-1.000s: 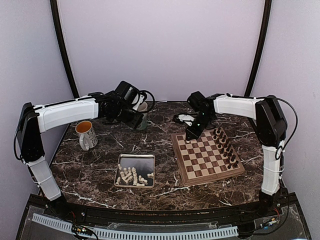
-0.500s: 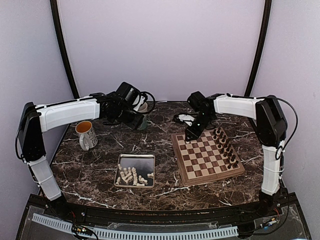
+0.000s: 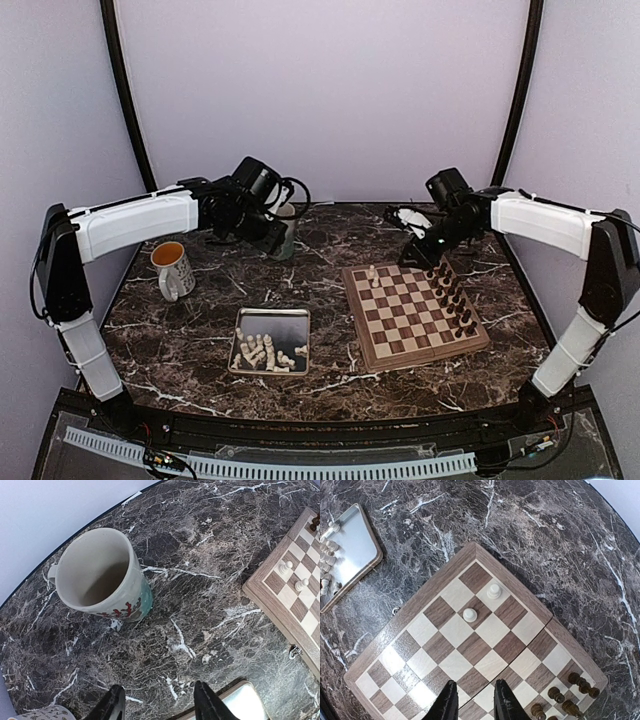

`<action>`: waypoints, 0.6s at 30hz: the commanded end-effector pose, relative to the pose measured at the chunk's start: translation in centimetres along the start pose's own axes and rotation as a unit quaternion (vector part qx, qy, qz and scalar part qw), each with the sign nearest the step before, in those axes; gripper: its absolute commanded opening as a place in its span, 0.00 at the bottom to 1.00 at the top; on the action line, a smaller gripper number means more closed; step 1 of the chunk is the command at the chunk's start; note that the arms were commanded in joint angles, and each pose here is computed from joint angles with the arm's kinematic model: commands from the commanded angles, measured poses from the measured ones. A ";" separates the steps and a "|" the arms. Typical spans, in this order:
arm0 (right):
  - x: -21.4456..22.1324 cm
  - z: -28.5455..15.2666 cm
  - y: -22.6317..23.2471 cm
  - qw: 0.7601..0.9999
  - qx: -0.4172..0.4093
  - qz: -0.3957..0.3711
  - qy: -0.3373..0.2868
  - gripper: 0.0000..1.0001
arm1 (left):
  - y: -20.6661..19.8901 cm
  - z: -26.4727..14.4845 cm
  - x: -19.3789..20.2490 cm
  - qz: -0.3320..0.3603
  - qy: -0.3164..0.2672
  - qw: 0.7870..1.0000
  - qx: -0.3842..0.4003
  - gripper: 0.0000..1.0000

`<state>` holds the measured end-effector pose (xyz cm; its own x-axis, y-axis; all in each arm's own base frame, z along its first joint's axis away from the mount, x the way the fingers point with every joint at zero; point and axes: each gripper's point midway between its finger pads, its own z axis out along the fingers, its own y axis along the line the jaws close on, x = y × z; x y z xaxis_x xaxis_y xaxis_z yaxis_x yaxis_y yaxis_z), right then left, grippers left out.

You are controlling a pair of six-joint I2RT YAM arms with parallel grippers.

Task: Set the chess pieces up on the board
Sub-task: Pick up the queen from the storage box.

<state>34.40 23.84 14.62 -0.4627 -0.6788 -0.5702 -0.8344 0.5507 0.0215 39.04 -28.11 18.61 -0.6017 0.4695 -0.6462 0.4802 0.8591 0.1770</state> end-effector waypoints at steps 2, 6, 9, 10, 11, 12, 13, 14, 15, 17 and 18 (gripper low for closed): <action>1.0 0.9 0.8 0.999 -0.023 0.011 -0.042 0.24 | -1.3 -2.3 3.1 -0.035 0.046 0.997 0.056 0.46; 2.0 0.7 1.1 0.998 -0.012 0.004 -0.056 0.25 | -3.7 -3.3 8.9 -0.054 0.111 0.986 0.112 0.44; 2.1 0.6 0.9 0.998 0.001 0.002 -0.060 0.25 | -5.6 -4.4 12.8 -0.044 0.156 0.977 0.142 0.43; 2.2 0.6 1.0 0.998 -0.002 0.000 -0.061 0.25 | -6.0 -4.8 13.8 -0.035 0.165 0.975 0.143 0.43; 2.2 0.6 1.1 0.998 -0.005 -0.002 -0.061 0.25 | -6.4 -5.0 14.9 -0.028 0.178 0.974 0.141 0.43; 2.2 0.6 1.1 0.998 -0.005 -0.004 -0.062 0.25 | -6.7 -5.4 15.7 -0.022 0.187 0.972 0.138 0.43; 2.3 0.7 1.2 0.998 -0.005 -0.006 -0.061 0.25 | -6.9 -5.6 16.2 -0.020 0.195 0.971 0.134 0.43; 2.4 0.7 1.2 0.998 -0.005 -0.007 -0.060 0.25 | -7.1 -5.6 16.7 -0.019 0.201 0.971 0.131 0.43; 2.5 0.8 1.2 0.998 -0.005 -0.009 -0.059 0.25 | -7.3 -5.7 17.1 -0.018 0.205 0.970 0.130 0.42; 2.6 0.9 1.4 0.998 -0.011 -0.011 -0.057 0.26 | -8.0 -5.7 17.6 -0.017 0.208 0.969 0.134 0.42; 2.6 1.0 1.5 0.998 -0.016 -0.012 -0.057 0.26 | -8.4 -5.6 17.7 -0.014 0.208 0.968 0.139 0.42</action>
<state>32.23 22.92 11.81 -0.4447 -0.6339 -0.6327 -0.8377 0.5445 0.0433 22.27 -26.27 9.84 -0.7739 0.5544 -0.3062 0.5966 0.8004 -0.0590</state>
